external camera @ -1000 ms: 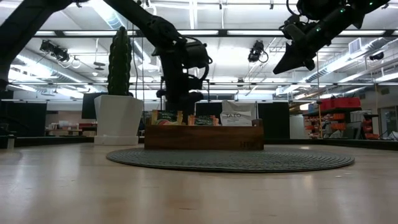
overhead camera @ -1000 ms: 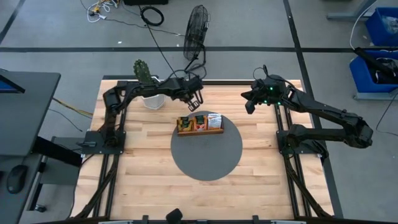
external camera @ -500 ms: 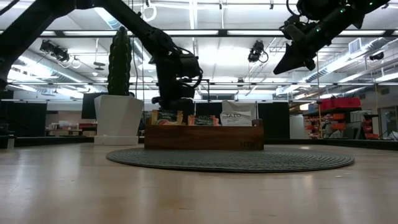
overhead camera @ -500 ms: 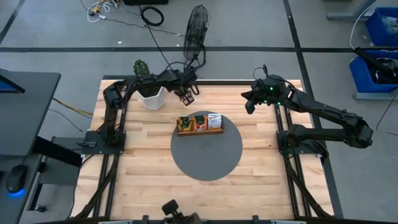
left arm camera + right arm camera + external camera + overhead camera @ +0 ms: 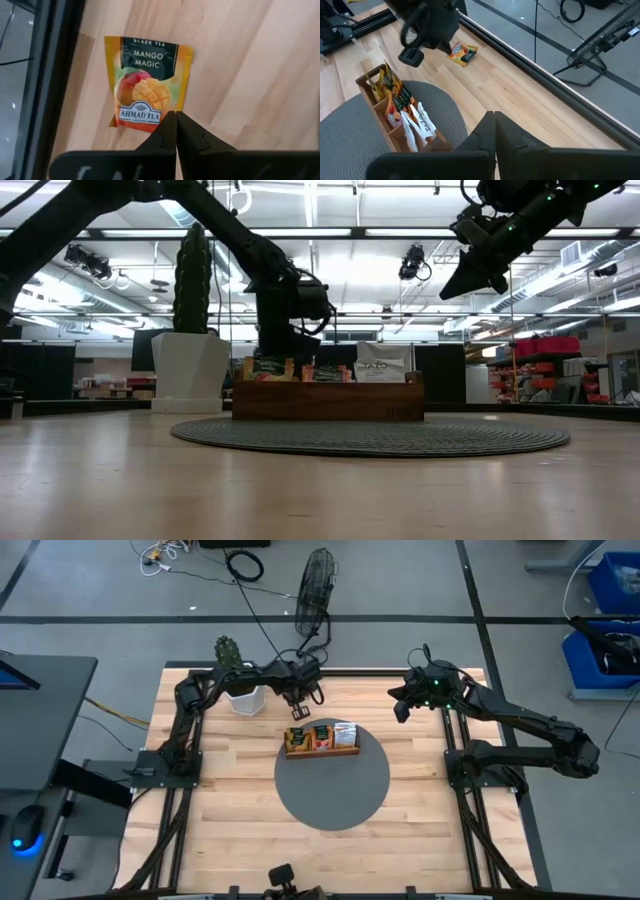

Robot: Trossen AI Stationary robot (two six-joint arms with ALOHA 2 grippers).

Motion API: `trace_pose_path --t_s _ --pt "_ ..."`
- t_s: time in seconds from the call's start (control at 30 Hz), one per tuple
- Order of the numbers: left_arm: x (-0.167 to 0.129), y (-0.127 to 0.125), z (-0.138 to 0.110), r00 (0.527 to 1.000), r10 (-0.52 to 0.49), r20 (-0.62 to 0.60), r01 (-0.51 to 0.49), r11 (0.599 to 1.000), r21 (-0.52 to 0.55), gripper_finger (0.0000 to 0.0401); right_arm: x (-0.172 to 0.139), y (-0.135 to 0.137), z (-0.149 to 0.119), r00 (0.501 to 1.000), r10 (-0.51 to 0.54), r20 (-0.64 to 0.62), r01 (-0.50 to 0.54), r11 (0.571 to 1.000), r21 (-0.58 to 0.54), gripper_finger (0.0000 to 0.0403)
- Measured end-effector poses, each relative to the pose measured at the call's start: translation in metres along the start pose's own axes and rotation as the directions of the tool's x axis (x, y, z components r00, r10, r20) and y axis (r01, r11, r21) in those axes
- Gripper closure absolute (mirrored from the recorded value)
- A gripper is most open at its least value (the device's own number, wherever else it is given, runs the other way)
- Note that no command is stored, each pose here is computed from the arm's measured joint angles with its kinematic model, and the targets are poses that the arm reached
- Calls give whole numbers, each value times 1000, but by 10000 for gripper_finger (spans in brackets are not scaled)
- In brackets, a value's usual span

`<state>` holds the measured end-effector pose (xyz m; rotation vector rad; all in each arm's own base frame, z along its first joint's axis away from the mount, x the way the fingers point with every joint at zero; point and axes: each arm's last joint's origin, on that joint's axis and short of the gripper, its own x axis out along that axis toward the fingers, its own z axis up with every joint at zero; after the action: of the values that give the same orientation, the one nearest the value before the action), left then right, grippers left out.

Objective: Pick & Place Tea
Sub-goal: Put the orange tea bag into the left section of the wooden organizer

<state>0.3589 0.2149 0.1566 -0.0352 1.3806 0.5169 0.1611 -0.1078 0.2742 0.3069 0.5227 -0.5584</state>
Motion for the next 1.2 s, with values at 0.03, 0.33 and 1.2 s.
trace_pose_path --t_s 0.03,0.33,1.2 --pt "2 0 0 1000 0 -4 0 1000 3 400 0 0 0 1000 0 0 0 1000 0 403" --pt "16 2 -2 1000 -6 -31 6 1000 8 400 0 0 0 1000 0 -3 0 1000 18 403" --pt "18 -34 -11 983 -32 -178 43 997 56 401 0 0 -1 1000 -1 -8 1 1000 16 403"
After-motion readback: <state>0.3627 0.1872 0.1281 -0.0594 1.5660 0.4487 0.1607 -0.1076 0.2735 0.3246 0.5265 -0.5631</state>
